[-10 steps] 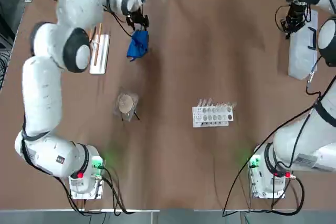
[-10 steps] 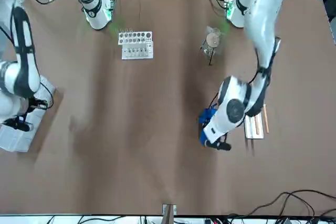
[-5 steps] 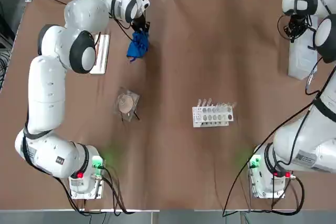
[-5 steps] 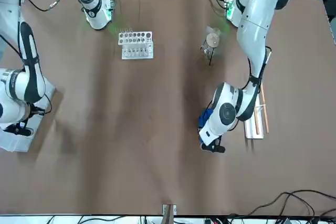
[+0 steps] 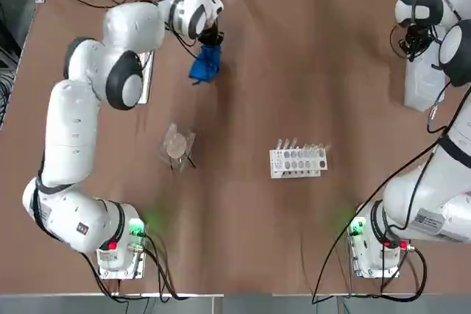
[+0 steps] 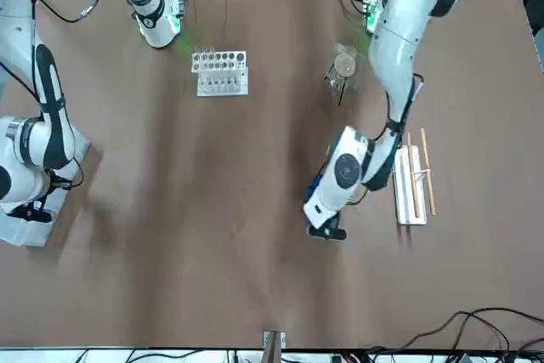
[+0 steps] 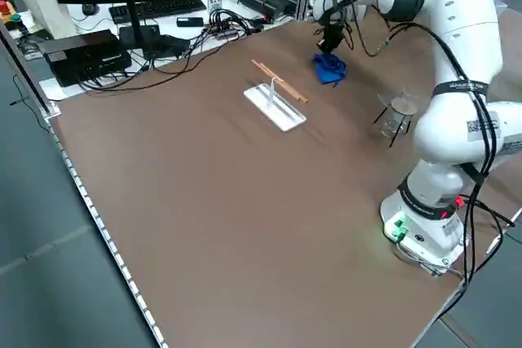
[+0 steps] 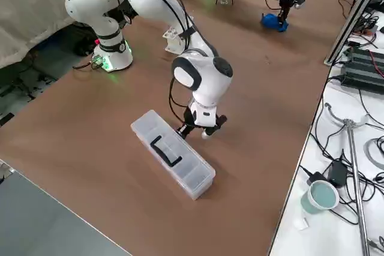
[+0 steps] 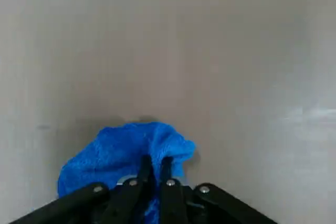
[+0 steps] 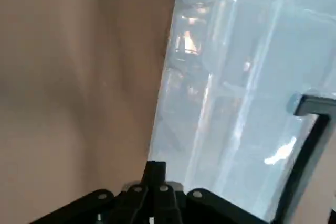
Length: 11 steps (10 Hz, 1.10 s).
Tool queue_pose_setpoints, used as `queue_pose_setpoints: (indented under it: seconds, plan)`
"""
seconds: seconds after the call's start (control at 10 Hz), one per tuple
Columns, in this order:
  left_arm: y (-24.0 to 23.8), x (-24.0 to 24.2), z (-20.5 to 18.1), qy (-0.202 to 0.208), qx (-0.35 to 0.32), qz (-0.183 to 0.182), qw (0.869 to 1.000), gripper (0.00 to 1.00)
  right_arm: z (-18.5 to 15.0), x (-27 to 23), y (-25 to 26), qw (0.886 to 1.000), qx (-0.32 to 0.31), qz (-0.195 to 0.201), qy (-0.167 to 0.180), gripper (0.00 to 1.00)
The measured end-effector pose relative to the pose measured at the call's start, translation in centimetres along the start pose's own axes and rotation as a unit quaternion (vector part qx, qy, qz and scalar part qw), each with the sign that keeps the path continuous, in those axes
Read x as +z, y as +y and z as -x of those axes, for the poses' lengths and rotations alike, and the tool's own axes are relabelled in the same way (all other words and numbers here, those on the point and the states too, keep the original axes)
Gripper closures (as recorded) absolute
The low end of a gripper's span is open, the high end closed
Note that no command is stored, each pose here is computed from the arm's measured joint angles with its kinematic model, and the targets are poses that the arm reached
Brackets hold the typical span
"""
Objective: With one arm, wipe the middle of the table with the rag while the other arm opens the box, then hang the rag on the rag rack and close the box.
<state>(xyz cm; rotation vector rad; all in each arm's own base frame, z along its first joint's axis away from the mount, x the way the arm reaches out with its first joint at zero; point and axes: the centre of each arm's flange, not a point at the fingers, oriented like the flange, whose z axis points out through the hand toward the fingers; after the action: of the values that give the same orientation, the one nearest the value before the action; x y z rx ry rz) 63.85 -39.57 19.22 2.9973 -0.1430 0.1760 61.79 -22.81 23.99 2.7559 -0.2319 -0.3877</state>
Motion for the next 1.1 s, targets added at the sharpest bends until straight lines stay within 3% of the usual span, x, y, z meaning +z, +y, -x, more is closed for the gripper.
queue_pose_setpoints:
  seconds: [0.3, 0.4, 0.7, 1.1]
  plan:
    - [7.8, 0.5, 3.1, 0.052, 0.041, -0.064, 0.996, 0.92, 0.0, -2.5, 1.9, 0.999, -0.002, 0.025, -0.025, 0.99]
    - [9.7, 0.1, 3.9, 0.056, 0.032, -0.057, 0.996, 0.92, 0.1, -3.1, 2.7, 0.999, -0.007, 0.025, -0.024, 0.99]
    - [11.3, -0.2, 3.7, 0.087, 0.010, 0.004, 0.996, 0.92, 1.3, -4.9, 8.0, 0.999, -0.023, 0.030, -0.009, 0.99]
    - [17.6, 0.7, 6.2, 0.137, -0.002, 0.112, 0.984, 0.92, 3.2, 3.1, 21.6, 0.995, -0.056, 0.035, 0.071, 0.99]
